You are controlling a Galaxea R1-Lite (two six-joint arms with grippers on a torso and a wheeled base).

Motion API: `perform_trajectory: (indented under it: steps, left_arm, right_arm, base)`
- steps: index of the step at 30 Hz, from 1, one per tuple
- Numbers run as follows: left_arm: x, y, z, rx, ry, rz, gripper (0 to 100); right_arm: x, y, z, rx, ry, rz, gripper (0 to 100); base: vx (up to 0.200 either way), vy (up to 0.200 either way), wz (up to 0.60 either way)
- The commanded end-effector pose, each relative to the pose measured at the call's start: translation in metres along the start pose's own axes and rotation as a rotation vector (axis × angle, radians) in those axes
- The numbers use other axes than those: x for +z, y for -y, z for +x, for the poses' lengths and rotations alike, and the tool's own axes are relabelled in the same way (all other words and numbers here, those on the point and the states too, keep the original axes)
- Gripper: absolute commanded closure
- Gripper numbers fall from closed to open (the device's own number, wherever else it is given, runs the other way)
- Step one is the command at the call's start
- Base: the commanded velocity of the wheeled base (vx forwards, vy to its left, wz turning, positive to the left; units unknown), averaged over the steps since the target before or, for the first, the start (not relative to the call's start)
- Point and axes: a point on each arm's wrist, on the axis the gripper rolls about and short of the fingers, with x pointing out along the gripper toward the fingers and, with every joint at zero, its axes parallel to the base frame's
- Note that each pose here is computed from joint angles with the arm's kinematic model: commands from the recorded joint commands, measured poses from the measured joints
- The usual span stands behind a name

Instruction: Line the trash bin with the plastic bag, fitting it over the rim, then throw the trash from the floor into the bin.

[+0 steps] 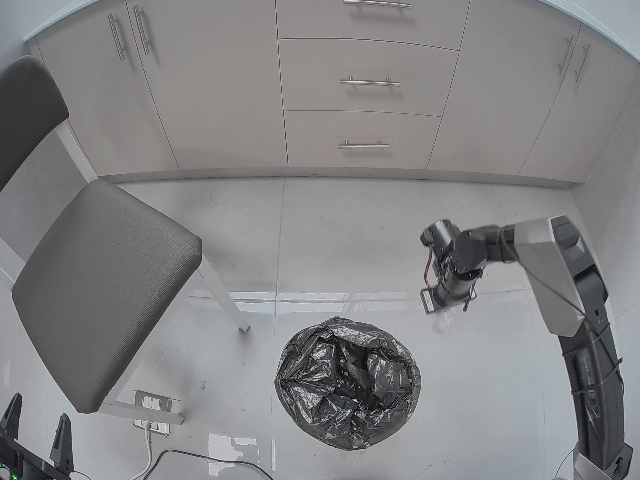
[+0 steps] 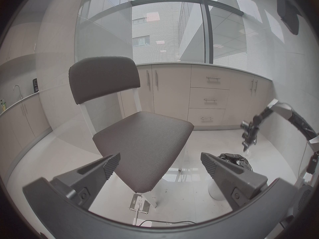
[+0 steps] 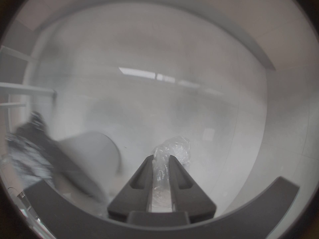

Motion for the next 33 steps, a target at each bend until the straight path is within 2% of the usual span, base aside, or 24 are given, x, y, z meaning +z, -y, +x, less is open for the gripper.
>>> perform_trajectory:
  steps: [1,2,4,5,6,7,9,10,11,12,16,22,24,28,33]
  left_arm:
    - [0.0,0.0,-0.001,0.0,0.008,-0.003,0]
    - [0.0,0.0,-0.001,0.0,0.008,-0.003,0]
    - [0.0,0.0,-0.001,0.0,0.008,-0.003,0]
    - [0.0,0.0,-0.001,0.0,0.008,-0.003,0]
    - [0.0,0.0,-0.001,0.0,0.008,-0.003,0]
    - [0.0,0.0,-0.001,0.0,0.008,-0.003,0]
    - [0.0,0.0,-0.001,0.0,0.008,-0.003,0]
    - [0.0,0.0,-0.001,0.0,0.009,-0.003,0]
    - [0.0,0.0,-0.001,0.0,0.009,-0.003,0]
    - [0.0,0.0,-0.001,0.0,0.008,-0.003,0]
    - [0.0,0.0,-0.001,0.0,0.008,-0.003,0]
    - [0.0,0.0,-0.001,0.0,0.008,-0.006,0]
    - [0.0,0.0,-0.001,0.0,0.008,-0.006,0]
    - [0.0,0.0,-0.001,0.0,0.008,-0.006,0]
    - [0.0,0.0,-0.001,0.0,0.009,-0.009,0]
  right_arm:
    - [0.021,-0.026,-0.192,0.161,0.294,-0.024,100]
    - [0.021,-0.026,-0.192,0.161,0.294,-0.024,100]
    - [0.002,-0.061,-0.227,0.244,0.281,-0.08,100]
    - [-0.005,-0.075,-0.235,0.284,0.262,-0.105,100]
    - [-0.007,-0.079,-0.237,0.294,0.258,-0.112,100]
    - [-0.017,-0.096,-0.243,0.334,0.23,-0.141,100]
    - [-0.022,-0.104,-0.243,0.343,0.213,-0.152,100]
    - [-0.03,-0.12,-0.239,0.352,0.173,-0.157,100]
    - [-0.03,-0.12,-0.239,0.352,0.173,-0.157,100]
    - [-0.036,-0.132,-0.228,0.351,0.131,-0.137,100]
    - [-0.04,-0.143,-0.207,0.344,0.073,-0.118,100]
    - [-0.052,-0.149,-0.185,0.325,-0.061,-0.149,100]
    - [-0.054,-0.152,-0.176,0.322,-0.097,-0.123,100]
    - [-0.057,-0.158,-0.163,0.352,-0.148,-0.081,100]
    - [-0.063,-0.167,-0.153,0.352,-0.169,-0.113,100]
  base:
    - [0.0,0.0,0.0]
    - [0.0,0.0,0.0]
    - [0.0,0.0,0.0]
    - [0.0,0.0,0.0]
    - [0.0,0.0,0.0]
    - [0.0,0.0,0.0]
    - [0.0,0.0,0.0]
    - [0.0,0.0,0.0]
    - [0.0,0.0,0.0]
    - [0.0,0.0,0.0]
    - [0.0,0.0,0.0]
    - [0.0,0.0,0.0]
    - [0.0,0.0,0.0]
    - [0.0,0.0,0.0]
    - [0.0,0.0,0.0]
